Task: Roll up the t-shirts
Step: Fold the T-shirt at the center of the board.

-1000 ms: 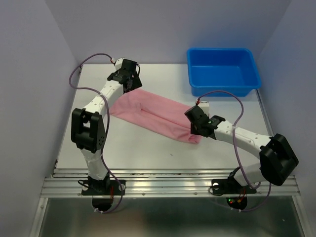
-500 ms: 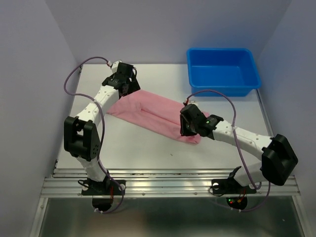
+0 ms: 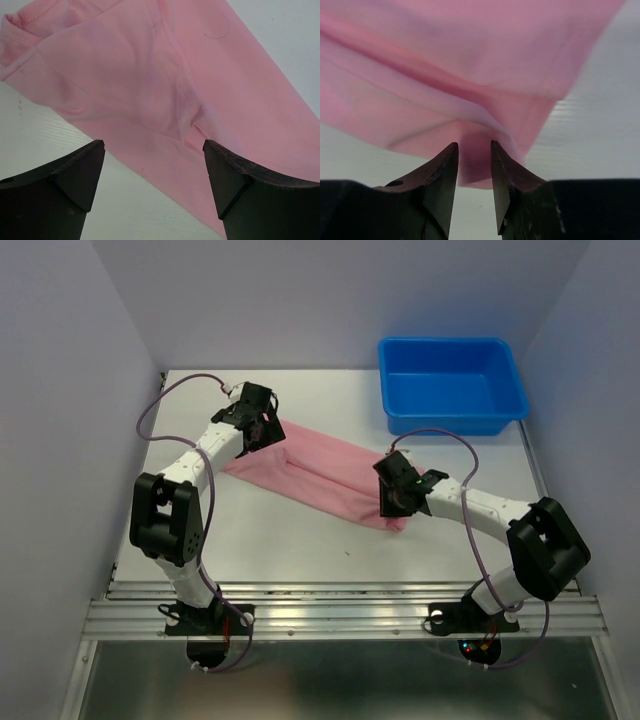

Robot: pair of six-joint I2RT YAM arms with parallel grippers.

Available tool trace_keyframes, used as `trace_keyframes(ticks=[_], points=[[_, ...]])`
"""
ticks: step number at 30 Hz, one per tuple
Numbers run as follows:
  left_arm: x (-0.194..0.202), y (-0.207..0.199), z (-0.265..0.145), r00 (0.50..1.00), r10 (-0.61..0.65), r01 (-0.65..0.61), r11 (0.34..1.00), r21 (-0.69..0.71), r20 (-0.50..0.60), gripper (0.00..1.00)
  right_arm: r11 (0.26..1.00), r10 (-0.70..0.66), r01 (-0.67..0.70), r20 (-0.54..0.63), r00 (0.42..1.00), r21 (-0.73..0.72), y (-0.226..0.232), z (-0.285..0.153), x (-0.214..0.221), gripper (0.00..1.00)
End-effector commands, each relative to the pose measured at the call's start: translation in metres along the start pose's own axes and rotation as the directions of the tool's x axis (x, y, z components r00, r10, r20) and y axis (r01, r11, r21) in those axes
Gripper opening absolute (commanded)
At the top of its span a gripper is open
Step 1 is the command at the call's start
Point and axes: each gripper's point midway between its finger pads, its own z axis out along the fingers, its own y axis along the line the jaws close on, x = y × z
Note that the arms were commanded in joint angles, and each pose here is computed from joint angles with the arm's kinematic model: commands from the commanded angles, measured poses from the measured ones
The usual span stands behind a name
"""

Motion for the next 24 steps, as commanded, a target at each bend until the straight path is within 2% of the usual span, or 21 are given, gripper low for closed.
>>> trace_keyframes(ticks=[1,6,14,17,20,24], points=[[-0.009,-0.005,-0.007,0.999,-0.018,0.017,0.999,0.031,0.034,0.91,0.981,0.009,-0.018,0.046,0.999,0.194,-0.051,-0.007,-0.007,0.38],[-0.007,-0.005,-0.005,1.000,-0.016,0.015,0.999,0.029,0.026,0.91,0.960,-0.001,-0.011,0.041,0.999,0.279,-0.065,-0.010,-0.009,0.37],[0.000,0.008,0.001,1.000,-0.002,0.002,1.000,-0.030,0.020,0.91,0.980,0.053,-0.075,0.122,0.991,0.184,-0.051,-0.038,-0.030,0.37],[0.005,0.025,0.006,1.000,-0.019,0.020,0.997,-0.072,0.003,0.90,0.990,0.078,-0.090,0.109,0.991,0.106,-0.040,-0.040,-0.024,0.42],[0.009,0.047,0.011,0.998,-0.055,0.054,0.992,-0.110,-0.011,0.89,0.994,0.105,-0.106,0.086,0.991,0.008,-0.026,-0.039,-0.014,0.53],[0.014,0.077,0.015,0.993,-0.114,0.110,0.982,-0.153,-0.023,0.88,0.991,0.127,-0.123,0.076,0.989,-0.053,-0.017,-0.039,-0.008,0.57]])
